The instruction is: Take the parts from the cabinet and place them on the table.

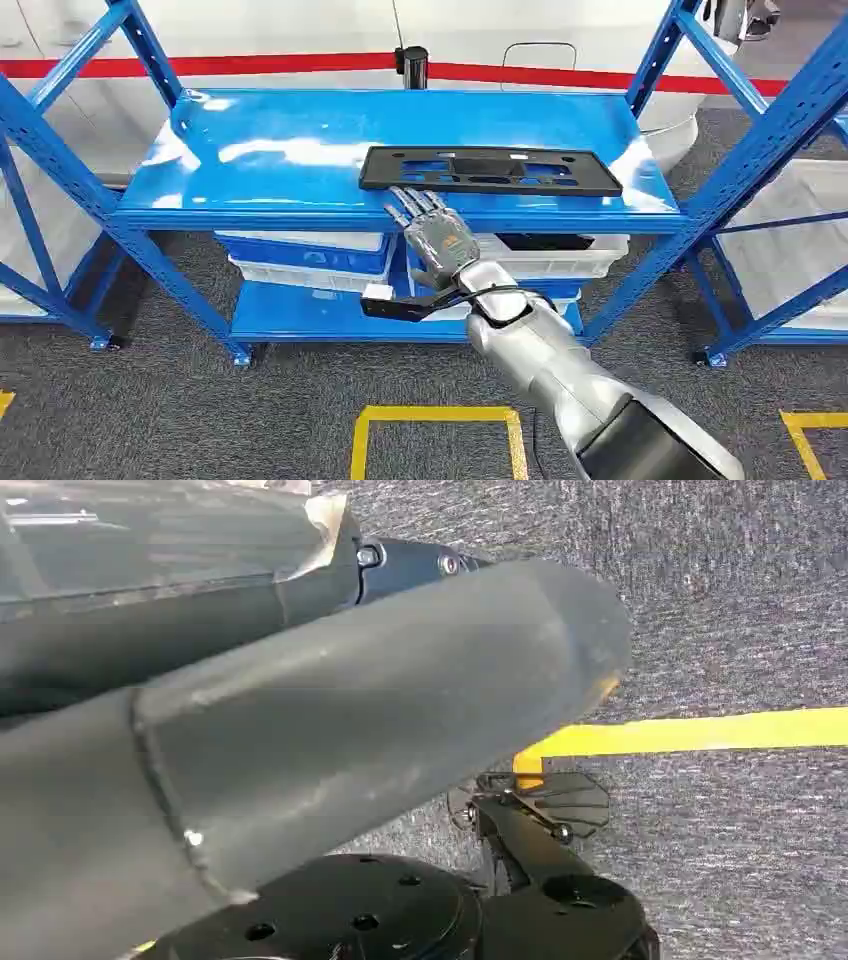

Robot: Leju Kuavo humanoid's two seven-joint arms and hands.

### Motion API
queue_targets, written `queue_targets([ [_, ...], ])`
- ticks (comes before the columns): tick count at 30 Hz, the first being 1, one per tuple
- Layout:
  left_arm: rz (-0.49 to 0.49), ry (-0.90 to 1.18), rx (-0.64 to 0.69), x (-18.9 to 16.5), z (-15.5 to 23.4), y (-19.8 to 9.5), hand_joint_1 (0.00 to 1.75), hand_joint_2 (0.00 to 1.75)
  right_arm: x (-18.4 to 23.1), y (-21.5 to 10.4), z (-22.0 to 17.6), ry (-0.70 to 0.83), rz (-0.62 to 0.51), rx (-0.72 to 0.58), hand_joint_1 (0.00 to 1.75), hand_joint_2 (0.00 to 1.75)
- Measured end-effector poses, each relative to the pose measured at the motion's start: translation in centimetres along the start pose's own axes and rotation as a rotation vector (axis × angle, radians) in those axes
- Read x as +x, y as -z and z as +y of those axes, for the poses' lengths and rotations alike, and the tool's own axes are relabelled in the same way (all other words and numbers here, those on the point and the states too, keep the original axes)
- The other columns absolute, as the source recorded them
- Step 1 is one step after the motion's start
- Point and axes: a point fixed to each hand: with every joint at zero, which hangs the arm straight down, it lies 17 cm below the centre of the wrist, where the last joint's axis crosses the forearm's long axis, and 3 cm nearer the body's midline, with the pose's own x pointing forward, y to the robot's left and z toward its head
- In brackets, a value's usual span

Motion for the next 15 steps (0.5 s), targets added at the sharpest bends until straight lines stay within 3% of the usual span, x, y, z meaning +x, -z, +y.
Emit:
queue_targets([
  [15,-0.007,0.004,-0.001,0.1,0.3,0.1,0.00,0.00,-2.3,-0.7,0.9,-0.022,0.040,0.031,0.00,1.75],
])
